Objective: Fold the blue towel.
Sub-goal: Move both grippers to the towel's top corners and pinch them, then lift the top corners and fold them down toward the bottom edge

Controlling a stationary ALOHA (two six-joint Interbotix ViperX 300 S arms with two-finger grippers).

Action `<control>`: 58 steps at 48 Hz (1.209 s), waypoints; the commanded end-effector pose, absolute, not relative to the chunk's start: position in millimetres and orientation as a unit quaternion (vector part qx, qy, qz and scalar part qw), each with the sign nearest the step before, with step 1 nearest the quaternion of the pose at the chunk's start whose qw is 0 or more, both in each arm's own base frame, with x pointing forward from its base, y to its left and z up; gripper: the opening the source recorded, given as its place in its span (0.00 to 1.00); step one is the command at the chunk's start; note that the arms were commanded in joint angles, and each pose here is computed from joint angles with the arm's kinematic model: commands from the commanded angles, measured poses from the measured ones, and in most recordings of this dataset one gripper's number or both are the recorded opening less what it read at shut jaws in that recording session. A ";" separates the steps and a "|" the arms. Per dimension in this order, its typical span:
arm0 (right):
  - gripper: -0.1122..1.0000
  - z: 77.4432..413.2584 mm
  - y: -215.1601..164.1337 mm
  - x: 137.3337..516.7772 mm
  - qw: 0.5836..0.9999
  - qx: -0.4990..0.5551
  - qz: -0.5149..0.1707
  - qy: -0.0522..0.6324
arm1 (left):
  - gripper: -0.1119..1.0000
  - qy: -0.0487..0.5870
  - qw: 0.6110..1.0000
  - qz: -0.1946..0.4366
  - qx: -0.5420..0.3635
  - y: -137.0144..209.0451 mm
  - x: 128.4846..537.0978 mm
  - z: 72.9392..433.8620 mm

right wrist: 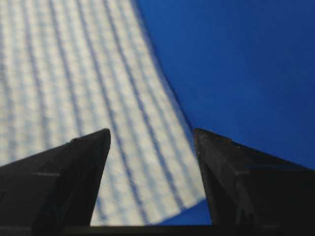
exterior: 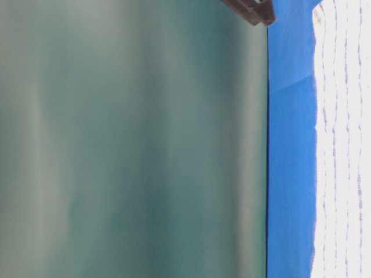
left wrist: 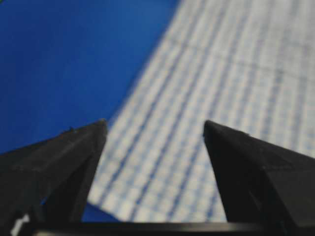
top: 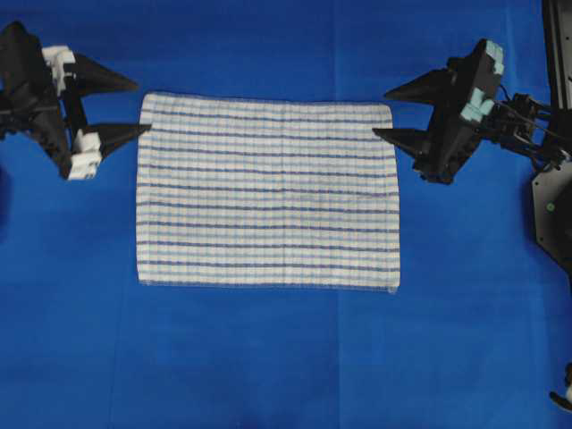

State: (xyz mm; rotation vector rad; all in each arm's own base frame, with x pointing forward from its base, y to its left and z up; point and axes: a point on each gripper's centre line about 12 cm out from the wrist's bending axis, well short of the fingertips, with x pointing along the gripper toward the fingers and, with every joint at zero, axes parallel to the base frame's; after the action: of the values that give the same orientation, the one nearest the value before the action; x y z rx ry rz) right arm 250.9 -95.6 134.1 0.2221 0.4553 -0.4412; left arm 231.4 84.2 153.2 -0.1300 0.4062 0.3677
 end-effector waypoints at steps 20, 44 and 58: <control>0.74 87.9 -116.7 255.1 0.919 0.131 -0.273 0.250 | 0.75 0.247 0.937 0.233 -0.083 114.2 233.5 101.0; 0.38 81.6 -119.5 257.7 0.916 0.135 -0.281 0.252 | 0.51 0.287 0.921 0.239 -0.107 118.2 238.0 73.1; 0.15 81.1 -117.2 258.5 0.917 0.134 -0.277 0.255 | 0.12 0.296 0.920 0.235 -0.108 116.8 239.2 72.0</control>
State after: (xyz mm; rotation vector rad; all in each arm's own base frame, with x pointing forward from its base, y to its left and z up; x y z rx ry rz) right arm 253.6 -117.2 75.9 0.2808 0.5487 -0.5780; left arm 235.7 115.5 68.2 -0.2243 0.6248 0.4838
